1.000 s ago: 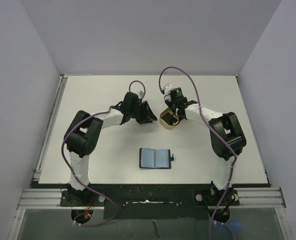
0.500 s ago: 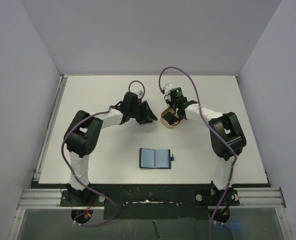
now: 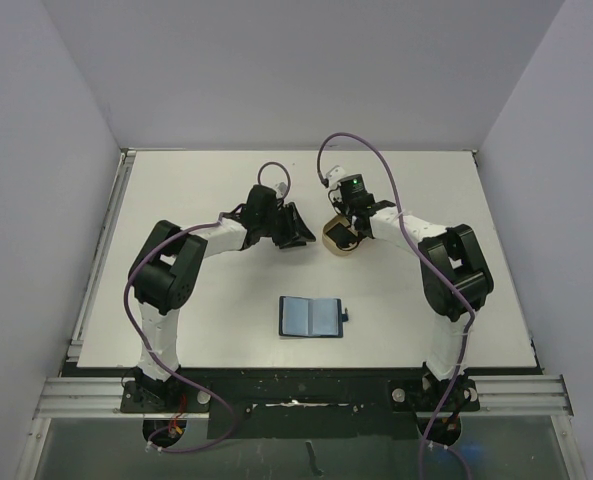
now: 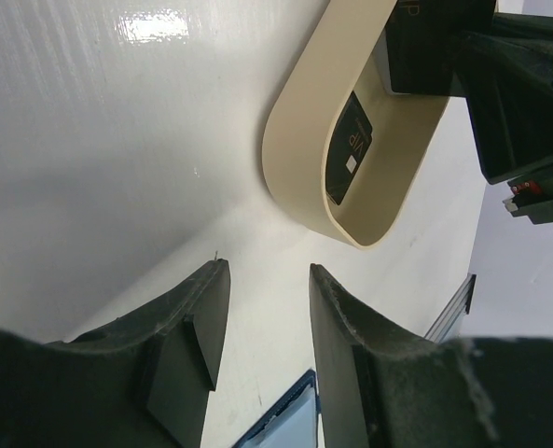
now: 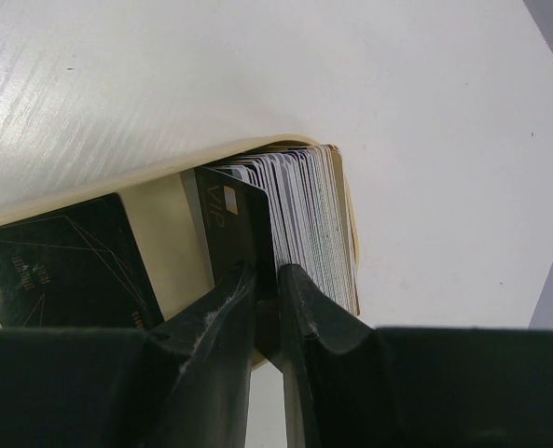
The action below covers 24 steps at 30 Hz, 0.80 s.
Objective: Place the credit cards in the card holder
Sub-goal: Pick up the credit card from the storage box.
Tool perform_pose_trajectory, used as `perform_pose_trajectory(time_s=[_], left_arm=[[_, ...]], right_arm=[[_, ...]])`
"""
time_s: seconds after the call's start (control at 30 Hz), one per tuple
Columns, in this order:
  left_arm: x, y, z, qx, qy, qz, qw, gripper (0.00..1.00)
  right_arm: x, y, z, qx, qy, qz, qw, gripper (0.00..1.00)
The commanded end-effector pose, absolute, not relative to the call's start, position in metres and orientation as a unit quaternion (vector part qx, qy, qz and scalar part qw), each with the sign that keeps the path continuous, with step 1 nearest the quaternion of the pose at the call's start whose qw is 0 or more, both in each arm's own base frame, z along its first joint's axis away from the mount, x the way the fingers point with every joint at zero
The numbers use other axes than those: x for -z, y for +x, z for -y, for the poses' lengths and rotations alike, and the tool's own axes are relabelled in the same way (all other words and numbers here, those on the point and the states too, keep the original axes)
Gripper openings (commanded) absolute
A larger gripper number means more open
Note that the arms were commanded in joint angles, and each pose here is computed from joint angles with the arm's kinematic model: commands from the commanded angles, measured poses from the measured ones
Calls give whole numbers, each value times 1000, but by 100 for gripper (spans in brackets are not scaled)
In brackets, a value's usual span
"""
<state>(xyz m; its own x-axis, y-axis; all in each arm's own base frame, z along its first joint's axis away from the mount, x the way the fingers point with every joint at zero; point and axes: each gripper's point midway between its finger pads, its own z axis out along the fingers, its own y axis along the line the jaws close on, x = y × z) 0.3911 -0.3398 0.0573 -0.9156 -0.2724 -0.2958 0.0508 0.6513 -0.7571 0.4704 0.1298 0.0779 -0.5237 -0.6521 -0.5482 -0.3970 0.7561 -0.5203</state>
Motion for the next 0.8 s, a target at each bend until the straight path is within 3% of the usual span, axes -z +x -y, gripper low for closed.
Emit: perform_pose_trajectory(time_s=[0.0,0.33,0.77], left_arm=[[-69,397,344,437,-53,-873,211,37],[-78,397,344,441,-51,-870,215,37],[-86,383,313,401,-75,-886,222,37]], right_arm=[[-141,488,-130,183,-276,-830,448,16],[-152,482,-139,158,-288,-832,448,7],[-163,428,-178,79,-279,-854,433,0]])
